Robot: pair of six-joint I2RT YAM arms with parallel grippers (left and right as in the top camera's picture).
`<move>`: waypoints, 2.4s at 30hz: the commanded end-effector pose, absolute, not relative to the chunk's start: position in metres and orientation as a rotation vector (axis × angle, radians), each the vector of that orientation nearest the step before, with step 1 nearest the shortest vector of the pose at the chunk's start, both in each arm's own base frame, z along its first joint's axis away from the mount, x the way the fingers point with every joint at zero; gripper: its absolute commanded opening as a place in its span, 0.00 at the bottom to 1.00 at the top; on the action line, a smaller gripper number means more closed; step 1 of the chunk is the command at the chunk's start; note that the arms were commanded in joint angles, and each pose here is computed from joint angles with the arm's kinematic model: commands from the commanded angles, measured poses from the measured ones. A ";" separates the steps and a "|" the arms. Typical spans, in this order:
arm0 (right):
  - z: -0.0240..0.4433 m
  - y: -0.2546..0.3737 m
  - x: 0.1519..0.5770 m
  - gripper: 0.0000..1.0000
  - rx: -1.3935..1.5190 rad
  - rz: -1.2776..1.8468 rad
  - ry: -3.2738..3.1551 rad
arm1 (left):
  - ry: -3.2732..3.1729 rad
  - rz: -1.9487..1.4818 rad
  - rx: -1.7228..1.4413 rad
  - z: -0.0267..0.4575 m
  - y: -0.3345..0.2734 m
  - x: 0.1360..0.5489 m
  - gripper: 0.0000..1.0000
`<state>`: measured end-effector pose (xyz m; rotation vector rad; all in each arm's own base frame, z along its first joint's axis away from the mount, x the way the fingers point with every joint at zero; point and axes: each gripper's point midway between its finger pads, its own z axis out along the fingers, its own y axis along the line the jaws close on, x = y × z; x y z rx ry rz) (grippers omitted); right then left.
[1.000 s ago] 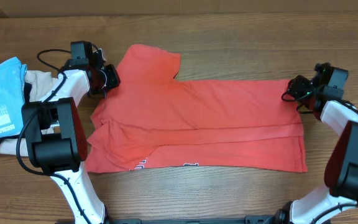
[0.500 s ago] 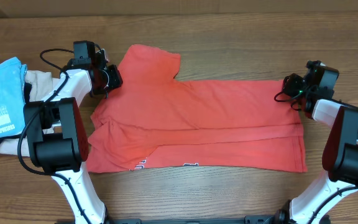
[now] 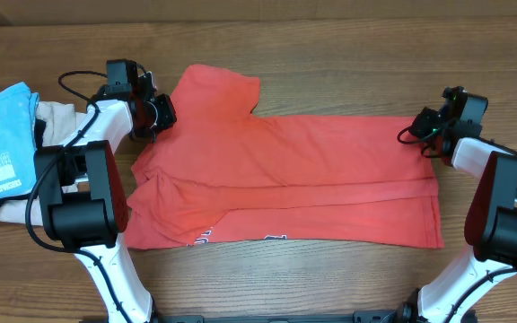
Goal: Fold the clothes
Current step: 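Fold the shirt's top half down over the bottom with both grippers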
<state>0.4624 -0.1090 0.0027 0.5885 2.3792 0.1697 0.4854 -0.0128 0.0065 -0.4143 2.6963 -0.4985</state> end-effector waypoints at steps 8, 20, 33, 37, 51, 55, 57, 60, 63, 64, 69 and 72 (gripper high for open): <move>0.079 -0.121 0.450 0.04 0.643 0.059 2.426 | 2.530 -0.533 -0.248 0.115 -0.020 0.484 0.04; 0.084 -0.117 0.348 0.04 0.958 -0.038 2.749 | 2.808 -0.308 -0.444 0.103 0.023 0.406 0.04; 0.079 -0.116 0.310 0.04 1.137 0.054 2.844 | 2.980 -0.639 -0.506 0.104 0.003 0.351 0.04; 0.078 -0.104 0.295 0.04 1.166 0.105 2.911 | 3.041 -0.657 -0.535 0.103 0.000 0.335 0.04; 0.079 -0.111 0.257 0.04 1.209 -0.079 3.038 | 3.321 -0.383 -0.517 0.100 0.022 0.276 0.04; 0.081 -0.121 0.246 0.04 1.288 -0.216 3.024 | 3.333 -0.301 -0.534 0.098 0.030 0.273 0.04; 0.082 -0.121 0.244 0.04 1.290 -0.222 3.030 | 3.339 -0.245 -0.555 0.097 0.035 0.271 0.05; 0.082 -0.120 0.242 0.04 1.293 -0.223 3.040 | 3.350 -0.233 -0.573 0.094 0.035 0.268 0.07; 0.082 -0.119 0.241 0.04 1.294 -0.221 3.045 | 3.371 -0.246 -0.578 0.089 0.032 0.262 0.26; 0.082 -0.119 0.241 0.06 1.295 -0.216 3.045 | 3.376 -0.249 -0.578 0.088 0.032 0.260 0.32; 0.082 -0.117 0.242 0.08 1.296 -0.203 3.046 | 3.398 -0.249 -0.571 0.081 0.028 0.254 0.38; 0.082 -0.117 0.242 0.09 1.297 -0.197 3.046 | 3.389 -0.246 -0.569 0.080 0.028 0.257 0.37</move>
